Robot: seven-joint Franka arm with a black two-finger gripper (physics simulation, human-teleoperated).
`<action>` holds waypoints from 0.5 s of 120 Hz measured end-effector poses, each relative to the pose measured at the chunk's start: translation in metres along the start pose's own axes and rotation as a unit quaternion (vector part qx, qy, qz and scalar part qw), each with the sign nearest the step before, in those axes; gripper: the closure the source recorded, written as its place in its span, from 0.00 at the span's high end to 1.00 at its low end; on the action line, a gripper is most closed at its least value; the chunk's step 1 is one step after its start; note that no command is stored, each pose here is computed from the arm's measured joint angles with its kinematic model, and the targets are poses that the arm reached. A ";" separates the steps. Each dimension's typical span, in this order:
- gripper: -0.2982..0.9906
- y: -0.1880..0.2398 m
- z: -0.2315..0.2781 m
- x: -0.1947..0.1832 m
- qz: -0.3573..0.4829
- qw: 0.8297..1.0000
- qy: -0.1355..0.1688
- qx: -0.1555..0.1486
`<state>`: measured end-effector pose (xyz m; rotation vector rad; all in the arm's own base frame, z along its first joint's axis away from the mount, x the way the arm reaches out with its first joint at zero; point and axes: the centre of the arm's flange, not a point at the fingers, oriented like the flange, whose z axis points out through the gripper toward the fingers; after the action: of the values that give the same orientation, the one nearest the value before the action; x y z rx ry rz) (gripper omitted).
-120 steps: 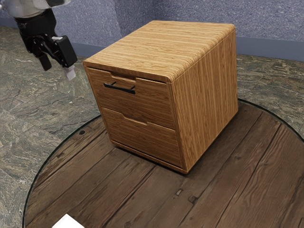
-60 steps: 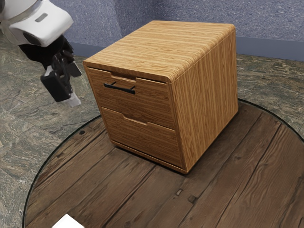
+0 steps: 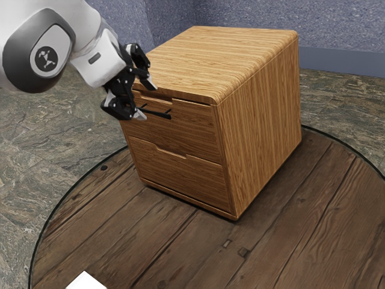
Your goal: Pull the drawer handle with one arm to open the drawer
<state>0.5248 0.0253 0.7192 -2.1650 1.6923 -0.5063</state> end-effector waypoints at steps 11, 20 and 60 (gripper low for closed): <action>0.49 0.004 -0.016 -0.006 0.020 1.000 0.000 0.017; 0.46 0.032 -0.045 -0.018 0.025 0.999 -0.012 0.035; 0.42 0.015 0.014 -0.023 0.079 0.995 0.058 0.019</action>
<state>0.5133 0.0448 0.6986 -1.9889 1.8817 -0.6245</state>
